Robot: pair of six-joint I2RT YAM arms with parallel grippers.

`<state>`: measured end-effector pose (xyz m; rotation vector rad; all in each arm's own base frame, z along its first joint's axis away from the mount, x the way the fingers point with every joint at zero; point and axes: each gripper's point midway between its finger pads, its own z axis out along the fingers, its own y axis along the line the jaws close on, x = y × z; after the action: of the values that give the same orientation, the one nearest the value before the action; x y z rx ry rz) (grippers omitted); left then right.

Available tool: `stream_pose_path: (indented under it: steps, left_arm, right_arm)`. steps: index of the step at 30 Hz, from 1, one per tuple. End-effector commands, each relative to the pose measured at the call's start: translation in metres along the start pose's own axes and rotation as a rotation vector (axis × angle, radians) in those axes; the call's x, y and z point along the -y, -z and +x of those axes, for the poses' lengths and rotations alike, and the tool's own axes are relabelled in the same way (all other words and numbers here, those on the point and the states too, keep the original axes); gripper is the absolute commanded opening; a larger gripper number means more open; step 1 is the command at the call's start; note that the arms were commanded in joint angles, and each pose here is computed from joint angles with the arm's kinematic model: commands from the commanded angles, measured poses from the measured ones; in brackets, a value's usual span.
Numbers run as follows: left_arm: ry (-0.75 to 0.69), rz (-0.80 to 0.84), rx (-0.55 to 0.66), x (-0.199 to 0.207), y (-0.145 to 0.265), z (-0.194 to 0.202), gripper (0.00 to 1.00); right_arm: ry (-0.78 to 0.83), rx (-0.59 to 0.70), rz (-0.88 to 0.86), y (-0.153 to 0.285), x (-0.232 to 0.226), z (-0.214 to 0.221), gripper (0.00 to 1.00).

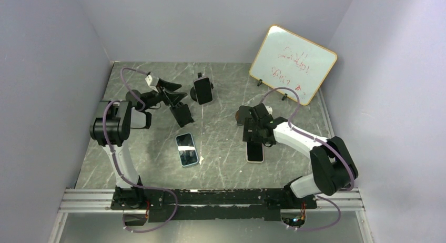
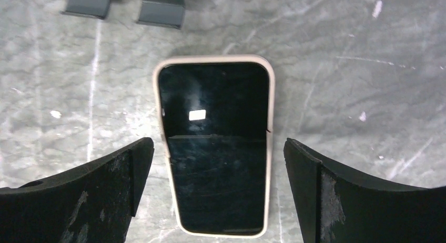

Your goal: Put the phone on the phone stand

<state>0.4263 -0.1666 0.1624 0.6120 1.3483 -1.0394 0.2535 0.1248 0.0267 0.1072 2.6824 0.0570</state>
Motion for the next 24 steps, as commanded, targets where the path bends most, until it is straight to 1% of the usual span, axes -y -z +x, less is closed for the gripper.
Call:
stream_pose_path:
  steps: [1, 8, 12, 13, 14, 16, 17, 21, 23, 24]
  left_arm:
    - [-0.194, 0.087, 0.111, 0.018, 0.002, -0.031, 0.69]
    - [-0.195, 0.09, 0.1, 0.021, 0.005, -0.027, 0.69]
    - [-0.191, 0.096, 0.098, 0.021, 0.005, -0.028, 0.69]
    - [-0.19, 0.097, 0.097, 0.021, 0.005, -0.027, 0.69]
    - [-0.189, 0.096, 0.097, 0.021, 0.005, -0.027, 0.69]
    - [-0.189, 0.098, 0.096, 0.022, 0.005, -0.027, 0.69]
    - [-0.187, 0.098, 0.094, 0.023, 0.006, -0.027, 0.69]
    - [-0.183, 0.102, 0.092, 0.024, 0.006, -0.027, 0.69]
    - [-0.182, 0.102, 0.091, 0.024, 0.006, -0.026, 0.69]
    - [-0.18, 0.103, 0.089, 0.024, 0.006, -0.025, 0.69]
  right_arm:
    - [-0.01, 0.041, -0.065, -0.005, -0.014, -0.012, 0.99]
    - [0.012, 0.007, -0.002, -0.017, -0.002, -0.001, 0.98]
    - [0.019, 0.005, 0.035, -0.018, 0.005, 0.002, 0.94]
    - [0.026, 0.002, 0.044, -0.018, 0.007, 0.003, 0.91]
    - [0.031, 0.0, 0.053, -0.019, 0.009, 0.005, 0.86]
    - [0.037, -0.003, 0.061, -0.019, 0.011, 0.007, 0.7]
    - [0.041, -0.01, 0.062, -0.02, 0.011, 0.01, 0.65]
    - [0.067, -0.024, 0.078, -0.025, 0.01, 0.016, 0.57]
    - [0.089, -0.016, 0.085, -0.025, 0.005, 0.015, 0.46]
    - [0.094, -0.005, 0.079, -0.024, 0.001, 0.013, 0.43]
